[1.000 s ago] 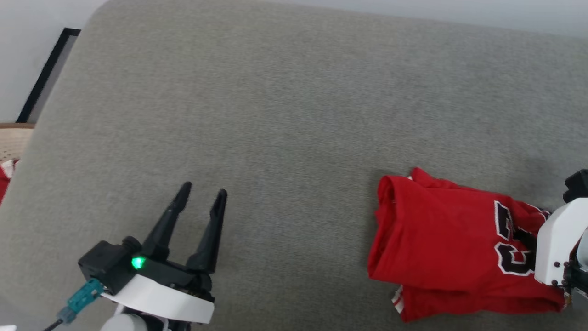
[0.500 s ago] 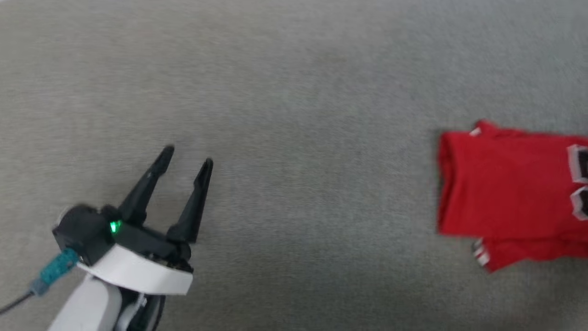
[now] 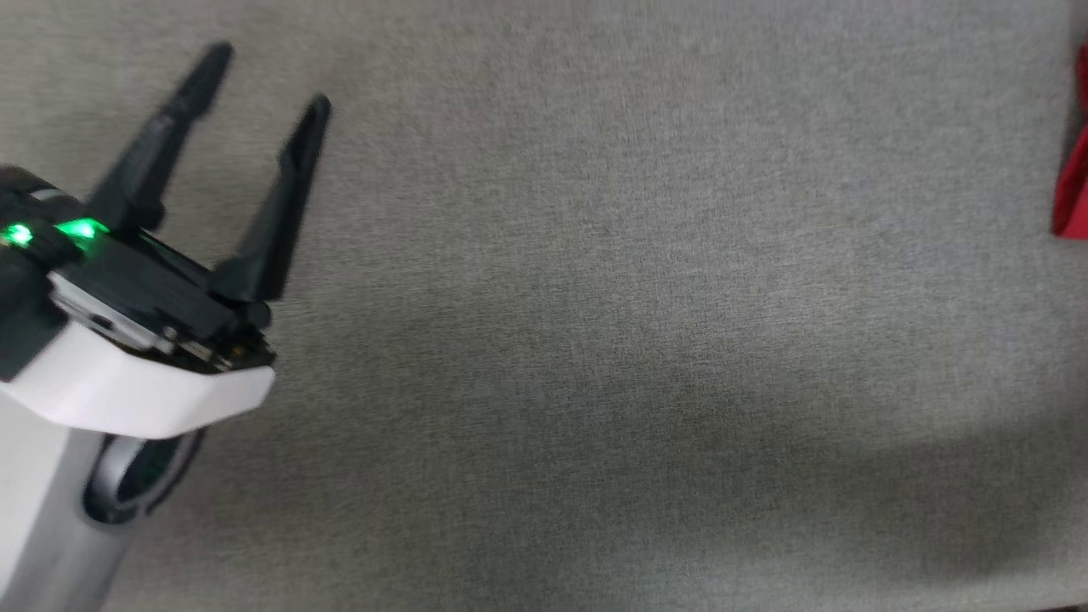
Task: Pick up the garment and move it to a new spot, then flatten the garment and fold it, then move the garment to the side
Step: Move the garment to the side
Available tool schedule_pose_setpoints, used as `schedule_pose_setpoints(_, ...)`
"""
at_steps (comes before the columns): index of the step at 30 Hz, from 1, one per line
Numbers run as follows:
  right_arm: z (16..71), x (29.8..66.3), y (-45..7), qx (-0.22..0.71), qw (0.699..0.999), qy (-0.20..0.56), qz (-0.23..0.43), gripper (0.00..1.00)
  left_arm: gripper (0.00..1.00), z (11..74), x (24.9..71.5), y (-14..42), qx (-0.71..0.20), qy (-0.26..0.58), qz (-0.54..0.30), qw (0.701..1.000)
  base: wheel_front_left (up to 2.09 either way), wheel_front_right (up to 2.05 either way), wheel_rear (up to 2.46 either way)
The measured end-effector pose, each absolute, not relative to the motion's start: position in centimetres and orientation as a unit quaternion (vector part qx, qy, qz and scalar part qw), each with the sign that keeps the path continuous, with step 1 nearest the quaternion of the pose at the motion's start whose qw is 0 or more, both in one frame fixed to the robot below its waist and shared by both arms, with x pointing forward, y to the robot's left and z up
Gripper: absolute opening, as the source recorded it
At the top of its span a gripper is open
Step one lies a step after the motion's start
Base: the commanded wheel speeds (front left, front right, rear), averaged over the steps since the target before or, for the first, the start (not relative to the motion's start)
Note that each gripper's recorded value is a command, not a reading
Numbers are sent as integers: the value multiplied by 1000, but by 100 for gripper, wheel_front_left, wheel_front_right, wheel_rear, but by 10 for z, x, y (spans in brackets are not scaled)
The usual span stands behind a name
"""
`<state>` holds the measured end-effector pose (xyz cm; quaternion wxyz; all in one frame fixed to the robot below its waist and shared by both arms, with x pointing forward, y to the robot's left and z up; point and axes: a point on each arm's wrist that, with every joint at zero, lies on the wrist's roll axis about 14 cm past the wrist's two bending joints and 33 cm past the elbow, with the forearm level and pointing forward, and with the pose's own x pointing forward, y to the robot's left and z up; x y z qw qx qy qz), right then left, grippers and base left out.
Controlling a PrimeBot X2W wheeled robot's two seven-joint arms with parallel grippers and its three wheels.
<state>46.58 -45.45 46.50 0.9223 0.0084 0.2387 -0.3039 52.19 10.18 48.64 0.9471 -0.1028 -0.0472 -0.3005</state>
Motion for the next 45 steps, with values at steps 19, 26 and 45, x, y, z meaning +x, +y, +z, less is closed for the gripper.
schedule_pose_setpoints(19, 420, 493, -476, -77, 909, 202, -357, 88, 100, 451, 541, 90, -109, -33, -339, 934, 0, 0, 0)
schedule_pose_setpoints(26, 432, 498, -471, -98, 922, 179, -330, 100, 100, 462, 533, 88, -122, -33, -329, 936, 0, 0, 0)
schedule_pose_setpoints(45, 443, 484, -285, -87, 988, 119, -42, 100, 100, 494, 438, 140, -147, -3, -193, 970, 0, 0, 0)
